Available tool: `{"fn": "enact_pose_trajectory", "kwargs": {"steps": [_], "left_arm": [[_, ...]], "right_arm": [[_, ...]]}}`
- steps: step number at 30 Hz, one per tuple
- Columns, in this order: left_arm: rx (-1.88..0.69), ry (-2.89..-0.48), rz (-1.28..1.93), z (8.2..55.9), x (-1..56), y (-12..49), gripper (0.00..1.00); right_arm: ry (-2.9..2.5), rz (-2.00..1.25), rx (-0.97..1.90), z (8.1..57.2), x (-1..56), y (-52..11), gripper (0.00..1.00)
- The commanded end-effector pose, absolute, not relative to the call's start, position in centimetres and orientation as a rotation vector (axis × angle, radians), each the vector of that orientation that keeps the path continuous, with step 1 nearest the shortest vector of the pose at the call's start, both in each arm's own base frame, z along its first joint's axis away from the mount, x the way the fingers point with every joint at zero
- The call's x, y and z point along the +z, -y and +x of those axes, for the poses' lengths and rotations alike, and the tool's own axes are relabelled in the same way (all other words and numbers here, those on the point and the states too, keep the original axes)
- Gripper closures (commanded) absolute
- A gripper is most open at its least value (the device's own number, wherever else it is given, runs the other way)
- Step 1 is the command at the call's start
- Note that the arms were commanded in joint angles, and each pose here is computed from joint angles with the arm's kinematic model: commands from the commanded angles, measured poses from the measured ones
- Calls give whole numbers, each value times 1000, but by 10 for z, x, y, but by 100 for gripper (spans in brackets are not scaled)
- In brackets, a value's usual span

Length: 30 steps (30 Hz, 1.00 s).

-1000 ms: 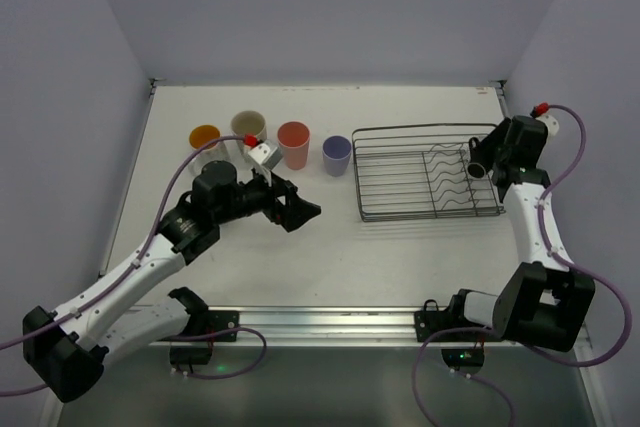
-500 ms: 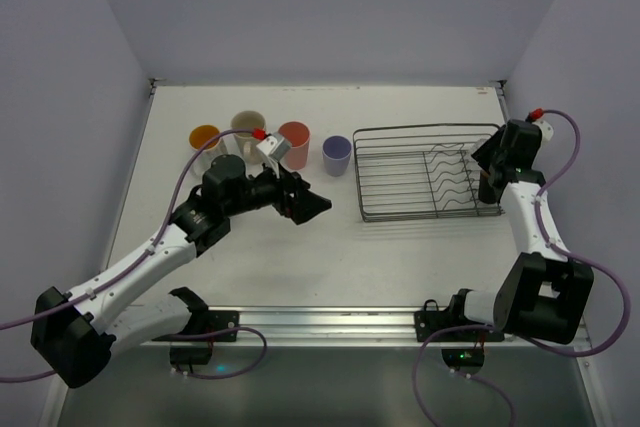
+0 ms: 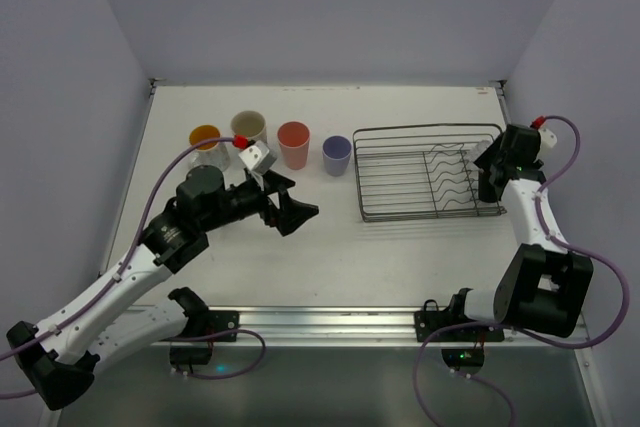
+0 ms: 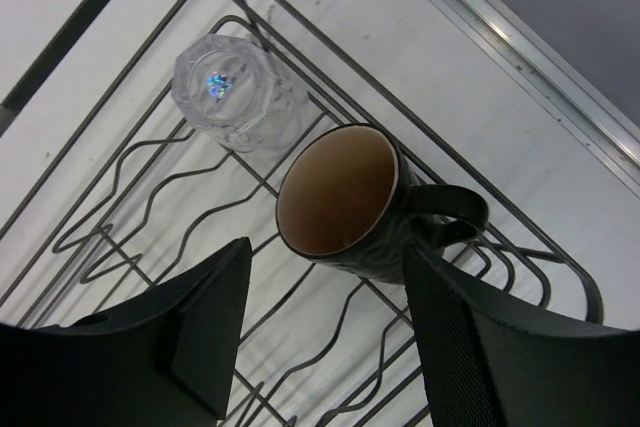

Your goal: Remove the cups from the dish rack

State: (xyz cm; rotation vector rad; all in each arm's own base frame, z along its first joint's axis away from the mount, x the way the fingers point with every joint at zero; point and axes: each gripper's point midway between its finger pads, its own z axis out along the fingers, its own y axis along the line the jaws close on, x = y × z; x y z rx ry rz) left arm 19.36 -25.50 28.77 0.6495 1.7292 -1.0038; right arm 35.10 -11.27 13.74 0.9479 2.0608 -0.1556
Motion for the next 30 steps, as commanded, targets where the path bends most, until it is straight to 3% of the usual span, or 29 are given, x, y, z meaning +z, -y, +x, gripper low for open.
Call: {"fn": "enact_pose_trajectory", "kwargs": {"steps": [1, 3, 6, 13, 30], "left_arm": [[-898, -1744, 703, 191, 273, 250, 0], [-875, -1731, 724, 186, 272, 250, 0], [-854, -1722, 732, 182, 272, 249, 0], [-850, -1713, 765, 172, 270, 253, 0], [-800, -1727, 753, 175, 265, 249, 0]], "right_arm": [[-2024, 984, -310, 335, 144, 135, 34], [-2044, 1010, -348, 329, 142, 140, 24], [-2055, 1019, -382, 327, 137, 143, 20], [-2067, 1014, -375, 325, 134, 143, 34], [-2040, 816, 30, 406, 152, 105, 38]]}}
